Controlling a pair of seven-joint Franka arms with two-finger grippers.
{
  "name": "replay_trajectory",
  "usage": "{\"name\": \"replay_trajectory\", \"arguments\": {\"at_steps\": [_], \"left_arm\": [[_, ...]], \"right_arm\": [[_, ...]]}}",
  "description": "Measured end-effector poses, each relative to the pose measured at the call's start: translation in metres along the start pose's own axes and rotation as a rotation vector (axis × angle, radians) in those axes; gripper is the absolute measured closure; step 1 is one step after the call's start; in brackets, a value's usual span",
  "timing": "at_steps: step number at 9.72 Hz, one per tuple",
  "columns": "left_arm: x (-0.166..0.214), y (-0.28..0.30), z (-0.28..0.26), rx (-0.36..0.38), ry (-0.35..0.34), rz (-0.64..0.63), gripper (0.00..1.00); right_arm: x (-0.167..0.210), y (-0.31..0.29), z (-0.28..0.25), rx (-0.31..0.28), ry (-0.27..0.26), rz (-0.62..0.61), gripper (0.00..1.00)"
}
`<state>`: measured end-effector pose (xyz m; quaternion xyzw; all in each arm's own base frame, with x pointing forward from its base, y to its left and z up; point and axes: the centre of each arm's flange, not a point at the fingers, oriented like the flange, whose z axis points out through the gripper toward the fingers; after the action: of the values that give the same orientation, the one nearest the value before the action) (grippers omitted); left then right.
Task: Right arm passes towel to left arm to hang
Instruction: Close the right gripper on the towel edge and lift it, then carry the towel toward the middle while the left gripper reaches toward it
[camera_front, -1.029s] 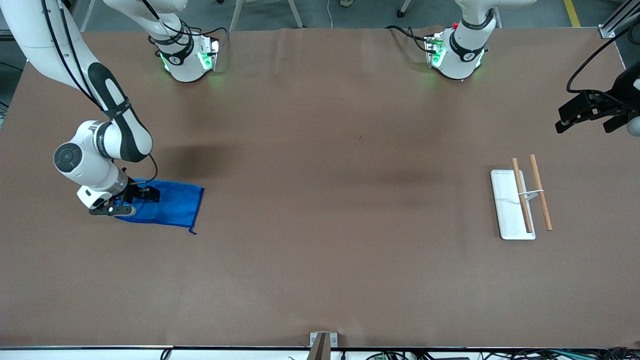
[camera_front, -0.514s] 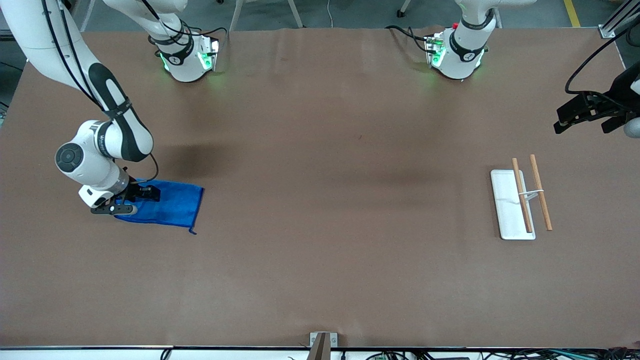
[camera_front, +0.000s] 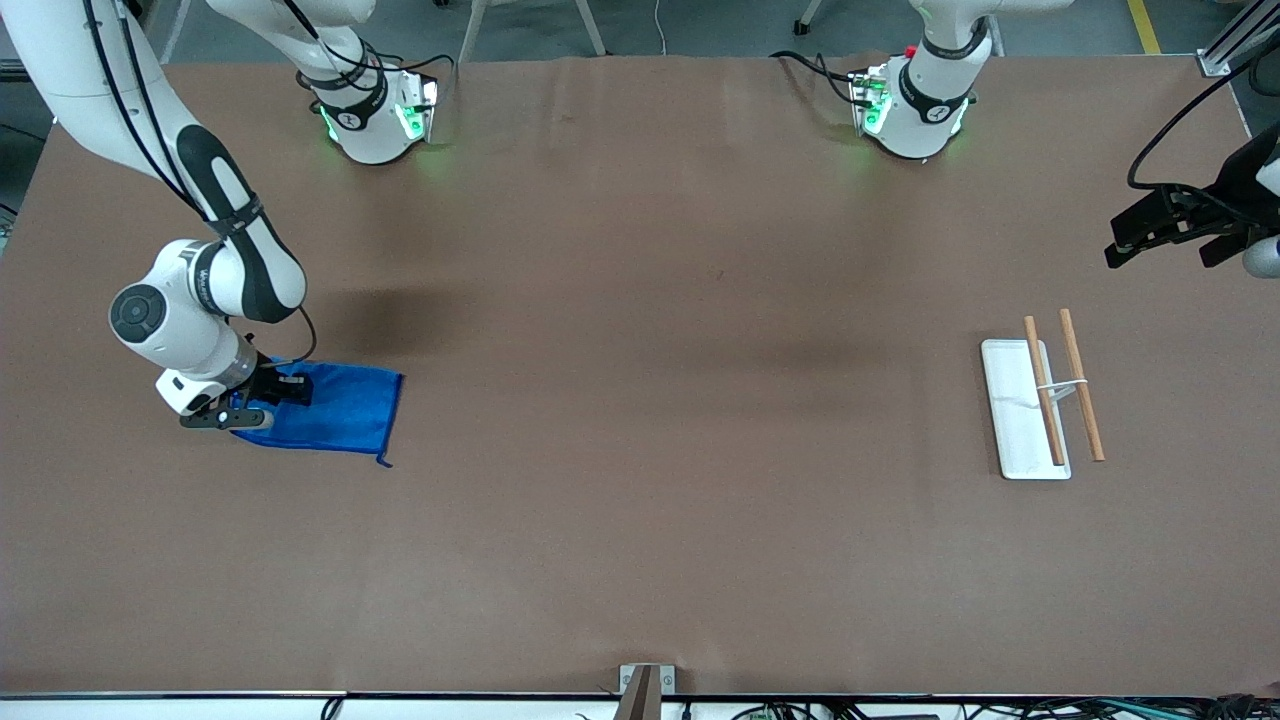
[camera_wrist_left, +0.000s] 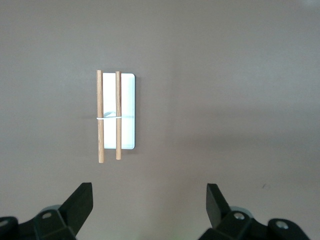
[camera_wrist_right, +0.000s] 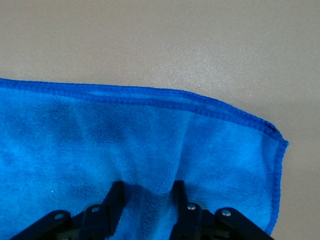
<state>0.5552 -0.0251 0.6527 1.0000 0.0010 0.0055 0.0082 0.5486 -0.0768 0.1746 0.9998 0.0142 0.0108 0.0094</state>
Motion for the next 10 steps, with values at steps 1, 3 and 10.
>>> {"name": "replay_trajectory", "arguments": {"at_steps": [1, 3, 10], "left_arm": [[0.000, 0.000, 0.000, 0.000, 0.000, 0.000, 0.00], [0.000, 0.000, 0.001, 0.000, -0.002, 0.001, 0.00], [0.000, 0.005, 0.001, 0.000, -0.004, 0.008, 0.00]], "right_arm": [[0.001, 0.000, -0.001, 0.000, 0.004, 0.000, 0.61], [0.002, 0.000, -0.002, 0.001, 0.000, 0.000, 0.94], [0.082, -0.025, -0.202, 0.045, -0.180, -0.056, 0.96]]}}
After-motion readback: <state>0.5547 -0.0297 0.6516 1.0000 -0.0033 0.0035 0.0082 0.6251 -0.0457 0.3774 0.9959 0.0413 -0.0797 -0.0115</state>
